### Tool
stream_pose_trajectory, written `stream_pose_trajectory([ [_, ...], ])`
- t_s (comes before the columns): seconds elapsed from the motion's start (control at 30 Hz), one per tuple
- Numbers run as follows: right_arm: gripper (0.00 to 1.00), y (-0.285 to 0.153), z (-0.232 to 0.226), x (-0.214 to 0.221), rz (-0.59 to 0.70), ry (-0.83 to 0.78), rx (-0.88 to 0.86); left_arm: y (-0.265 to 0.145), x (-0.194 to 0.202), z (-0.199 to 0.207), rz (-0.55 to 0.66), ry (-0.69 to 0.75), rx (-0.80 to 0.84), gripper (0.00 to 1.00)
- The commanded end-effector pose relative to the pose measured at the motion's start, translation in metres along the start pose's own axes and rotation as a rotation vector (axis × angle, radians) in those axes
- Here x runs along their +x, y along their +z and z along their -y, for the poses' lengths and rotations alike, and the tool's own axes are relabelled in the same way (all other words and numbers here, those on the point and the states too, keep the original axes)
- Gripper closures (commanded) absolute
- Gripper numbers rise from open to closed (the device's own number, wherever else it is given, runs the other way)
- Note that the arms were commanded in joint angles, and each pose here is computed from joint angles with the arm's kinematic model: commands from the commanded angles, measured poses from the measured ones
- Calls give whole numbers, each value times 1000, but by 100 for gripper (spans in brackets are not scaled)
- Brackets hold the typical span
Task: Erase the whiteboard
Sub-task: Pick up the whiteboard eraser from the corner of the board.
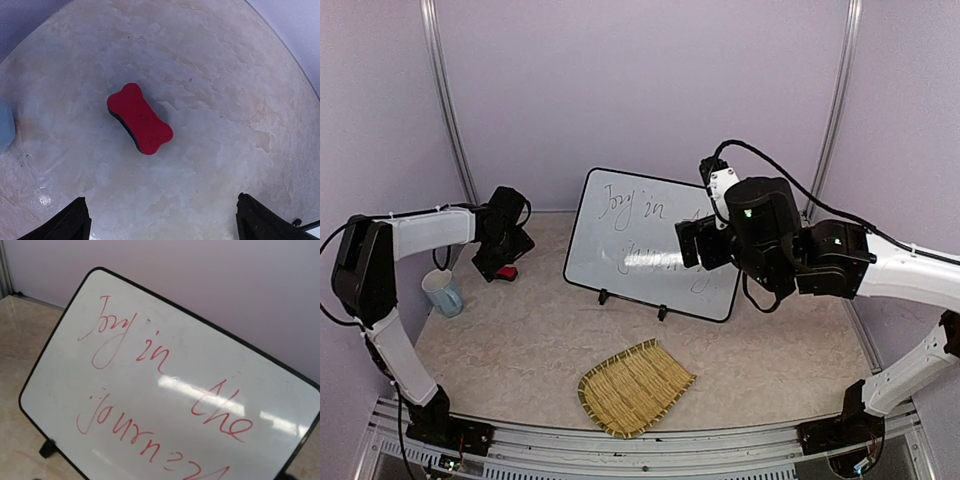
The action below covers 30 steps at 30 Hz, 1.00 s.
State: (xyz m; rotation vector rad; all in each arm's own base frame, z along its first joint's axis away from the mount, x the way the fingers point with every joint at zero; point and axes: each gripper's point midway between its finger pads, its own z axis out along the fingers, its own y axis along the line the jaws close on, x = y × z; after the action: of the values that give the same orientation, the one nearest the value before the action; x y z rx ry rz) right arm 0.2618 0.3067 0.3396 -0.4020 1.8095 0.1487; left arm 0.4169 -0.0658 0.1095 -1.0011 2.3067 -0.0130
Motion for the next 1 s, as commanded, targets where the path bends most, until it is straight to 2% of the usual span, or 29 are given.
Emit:
stream_pose_trajectory([
  [0.0,0,-8,10,2,3,-29,17,10,-12,-7,-39,-101,-18,1],
  [0.13,0,-10,12,4,8,-16,12,27,-16,-11,-66,-133,-39,2],
  [0.47,0,-15,19,9,12,2,18,59,-13,-17,-101,-109,-127,2],
  [0.97,0,-21,23,4,35,58,7,86,-22,-20,-72,-73,-168,4],
])
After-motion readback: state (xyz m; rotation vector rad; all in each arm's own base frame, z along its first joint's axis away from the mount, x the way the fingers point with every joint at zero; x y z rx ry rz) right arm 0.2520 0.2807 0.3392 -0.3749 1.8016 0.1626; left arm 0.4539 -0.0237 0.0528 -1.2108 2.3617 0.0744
